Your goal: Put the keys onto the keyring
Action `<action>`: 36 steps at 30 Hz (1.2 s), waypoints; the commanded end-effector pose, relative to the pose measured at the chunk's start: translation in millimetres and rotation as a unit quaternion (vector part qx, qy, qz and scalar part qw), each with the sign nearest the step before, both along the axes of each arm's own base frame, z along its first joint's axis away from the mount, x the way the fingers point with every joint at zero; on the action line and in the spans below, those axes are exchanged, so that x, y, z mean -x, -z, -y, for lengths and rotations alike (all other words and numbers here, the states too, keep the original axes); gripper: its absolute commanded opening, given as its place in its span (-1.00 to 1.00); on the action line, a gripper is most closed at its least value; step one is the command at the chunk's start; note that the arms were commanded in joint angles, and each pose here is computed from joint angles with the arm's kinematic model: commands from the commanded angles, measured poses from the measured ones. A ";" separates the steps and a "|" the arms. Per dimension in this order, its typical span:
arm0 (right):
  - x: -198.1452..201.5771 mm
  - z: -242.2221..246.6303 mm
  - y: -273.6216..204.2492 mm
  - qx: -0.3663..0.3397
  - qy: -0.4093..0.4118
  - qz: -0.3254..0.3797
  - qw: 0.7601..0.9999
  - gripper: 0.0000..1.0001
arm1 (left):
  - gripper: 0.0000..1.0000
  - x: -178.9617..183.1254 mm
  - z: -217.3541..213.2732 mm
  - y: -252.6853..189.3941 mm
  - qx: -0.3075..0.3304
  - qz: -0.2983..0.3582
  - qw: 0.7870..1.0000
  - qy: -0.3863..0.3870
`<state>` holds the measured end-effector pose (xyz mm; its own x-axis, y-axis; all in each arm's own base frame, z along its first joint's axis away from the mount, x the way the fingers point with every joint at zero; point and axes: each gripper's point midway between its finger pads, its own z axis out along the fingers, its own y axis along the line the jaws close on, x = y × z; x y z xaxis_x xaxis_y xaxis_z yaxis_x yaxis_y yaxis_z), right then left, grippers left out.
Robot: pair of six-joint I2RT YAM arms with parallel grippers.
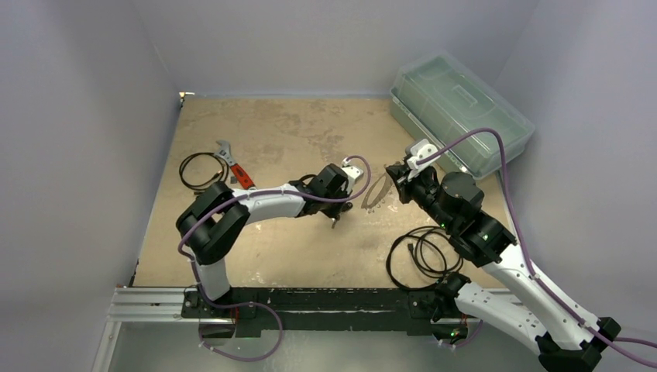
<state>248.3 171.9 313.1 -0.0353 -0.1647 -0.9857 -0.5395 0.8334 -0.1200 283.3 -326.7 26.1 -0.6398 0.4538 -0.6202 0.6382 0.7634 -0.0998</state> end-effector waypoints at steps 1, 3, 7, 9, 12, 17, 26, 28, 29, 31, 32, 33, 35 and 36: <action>-1.1 -1.4 -12.6 -0.019 0.002 0.016 1.000 -1.00 | -1.00 -9.1 1.5 -52.0 0.033 0.058 0.998 0.006; -1.1 -2.0 -14.0 -0.021 0.000 0.018 1.000 -1.00 | -1.00 -8.9 -1.5 -63.0 0.033 0.071 0.997 0.013; -2.3 -3.5 -13.6 -0.022 0.000 0.017 1.000 -1.00 | -1.00 -9.3 -7.4 -83.8 0.033 0.096 0.995 0.022; -2.6 -3.9 -13.9 -0.022 -0.001 0.017 1.000 -1.00 | -1.00 -9.2 -9.1 -92.2 0.034 0.107 0.993 0.029; -2.1 -6.0 -14.5 -0.023 -0.006 0.017 1.000 -1.00 | -1.00 -10.3 -12.5 -104.6 0.032 0.128 0.990 0.037; 0.2 -9.7 -18.4 -0.030 -0.018 0.021 0.999 -1.00 | -1.00 -7.7 -18.7 -129.7 0.033 0.171 0.982 0.072; 3.6 -20.1 -25.0 -0.043 -0.045 0.026 0.998 -1.00 | -1.00 6.5 -34.0 -173.1 0.067 0.224 0.963 0.136; 6.5 -26.2 -24.6 -0.040 -0.065 0.027 0.997 -1.00 | -1.00 8.1 -36.6 -184.8 0.083 0.255 0.954 0.138; 6.9 -27.4 -24.9 -0.039 -0.069 0.028 0.996 -1.00 | -1.00 10.3 -37.6 -189.8 0.092 0.275 0.946 0.144; 13.1 -35.8 -23.9 -0.037 -0.101 0.031 0.994 -1.00 | -1.00 21.3 -39.1 -207.8 0.123 0.330 0.920 0.173; 15.3 -39.7 -23.4 -0.035 -0.114 0.031 0.992 -1.00 | -1.00 27.5 -40.0 -212.1 0.135 0.351 0.908 0.186; 17.1 -43.6 -22.8 -0.033 -0.126 0.031 0.991 -1.00 | -1.00 31.6 -42.3 -218.4 0.145 0.369 0.898 0.190; 17.2 -50.3 -18.7 -0.018 -0.145 0.028 0.989 -1.00 | -1.00 37.6 -46.1 -225.2 0.149 0.390 0.886 0.201; 17.2 -53.9 -15.6 -0.013 -0.153 0.023 0.988 -1.00 | -1.00 40.4 -46.6 -227.4 0.149 0.398 0.881 0.209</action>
